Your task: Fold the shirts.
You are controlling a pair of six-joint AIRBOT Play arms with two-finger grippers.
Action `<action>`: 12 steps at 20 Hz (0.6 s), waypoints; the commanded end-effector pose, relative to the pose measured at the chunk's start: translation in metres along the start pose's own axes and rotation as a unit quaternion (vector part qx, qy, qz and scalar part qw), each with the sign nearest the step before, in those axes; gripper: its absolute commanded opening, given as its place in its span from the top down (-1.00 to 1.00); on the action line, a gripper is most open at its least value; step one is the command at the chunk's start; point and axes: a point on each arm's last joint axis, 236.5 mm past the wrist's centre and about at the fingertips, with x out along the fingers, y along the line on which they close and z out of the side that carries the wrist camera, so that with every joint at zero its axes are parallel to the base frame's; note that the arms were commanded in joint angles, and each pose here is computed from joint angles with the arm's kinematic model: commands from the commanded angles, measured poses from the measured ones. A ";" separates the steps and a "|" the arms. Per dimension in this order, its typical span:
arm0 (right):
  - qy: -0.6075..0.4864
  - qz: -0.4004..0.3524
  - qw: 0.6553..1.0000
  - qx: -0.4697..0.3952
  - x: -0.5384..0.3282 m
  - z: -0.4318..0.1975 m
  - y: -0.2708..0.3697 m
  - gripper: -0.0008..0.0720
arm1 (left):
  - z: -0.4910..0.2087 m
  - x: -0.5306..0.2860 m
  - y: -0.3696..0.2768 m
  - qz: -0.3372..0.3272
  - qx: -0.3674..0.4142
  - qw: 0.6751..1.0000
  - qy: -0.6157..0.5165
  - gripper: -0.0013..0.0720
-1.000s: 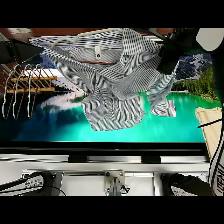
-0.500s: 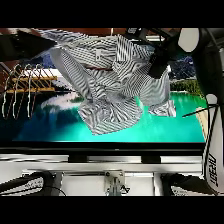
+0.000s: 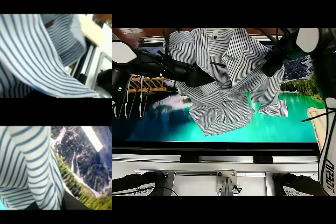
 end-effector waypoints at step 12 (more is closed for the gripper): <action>-0.122 0.182 0.975 0.027 -0.073 0.040 0.084 0.74 | 0.034 -0.016 0.084 0.131 -0.029 0.987 -0.086 0.82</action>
